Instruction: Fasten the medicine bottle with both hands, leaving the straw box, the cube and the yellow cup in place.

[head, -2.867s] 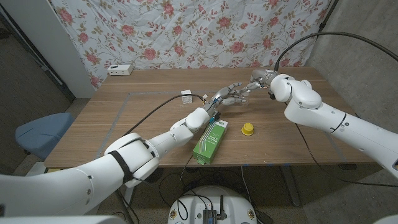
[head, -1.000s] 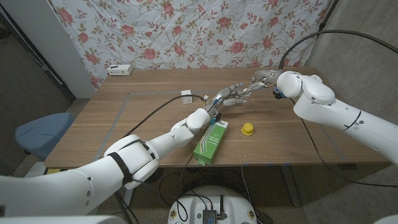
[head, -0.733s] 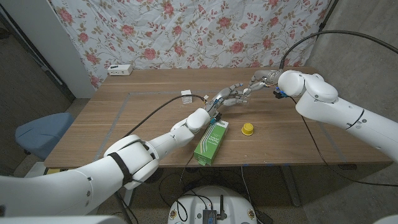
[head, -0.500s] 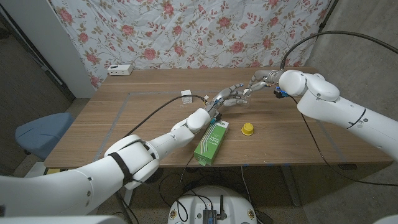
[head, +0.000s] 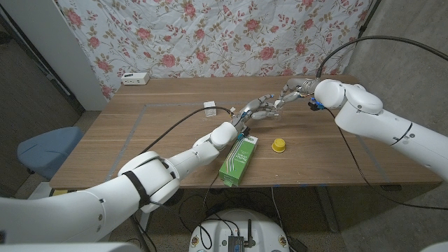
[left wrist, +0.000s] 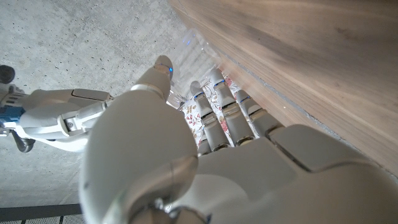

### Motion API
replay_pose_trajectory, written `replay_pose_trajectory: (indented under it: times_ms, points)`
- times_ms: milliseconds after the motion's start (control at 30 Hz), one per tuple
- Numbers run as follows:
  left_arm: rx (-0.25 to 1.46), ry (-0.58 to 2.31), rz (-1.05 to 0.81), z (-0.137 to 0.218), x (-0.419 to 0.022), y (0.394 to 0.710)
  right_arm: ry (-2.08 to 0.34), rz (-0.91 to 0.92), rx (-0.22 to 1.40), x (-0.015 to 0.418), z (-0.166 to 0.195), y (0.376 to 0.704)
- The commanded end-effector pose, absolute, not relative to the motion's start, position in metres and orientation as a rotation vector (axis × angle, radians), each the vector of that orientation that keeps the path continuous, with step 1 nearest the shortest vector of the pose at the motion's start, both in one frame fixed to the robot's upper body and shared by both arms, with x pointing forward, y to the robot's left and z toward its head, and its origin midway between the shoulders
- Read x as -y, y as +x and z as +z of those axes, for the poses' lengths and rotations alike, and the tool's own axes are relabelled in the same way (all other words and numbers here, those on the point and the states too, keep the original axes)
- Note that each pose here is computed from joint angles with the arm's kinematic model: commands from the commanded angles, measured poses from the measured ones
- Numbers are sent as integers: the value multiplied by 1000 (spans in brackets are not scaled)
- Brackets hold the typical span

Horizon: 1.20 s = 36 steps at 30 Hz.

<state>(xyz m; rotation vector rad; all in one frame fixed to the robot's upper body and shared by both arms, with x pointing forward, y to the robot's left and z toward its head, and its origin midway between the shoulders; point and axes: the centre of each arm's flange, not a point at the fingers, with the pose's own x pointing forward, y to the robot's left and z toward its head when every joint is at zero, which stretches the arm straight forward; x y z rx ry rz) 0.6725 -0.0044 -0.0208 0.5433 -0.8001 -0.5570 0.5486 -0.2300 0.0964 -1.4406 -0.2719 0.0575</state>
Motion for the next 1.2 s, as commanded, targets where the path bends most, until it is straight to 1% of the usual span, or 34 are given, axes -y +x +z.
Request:
replay_pose_trajectory:
  times_ms: [33,1200]
  points:
    - [796,544,-563,-22,6,672,-1425,43,271,231,91,551]
    - [805,542,-571,-24,6,667,-1407,-38,302,231,83,545]
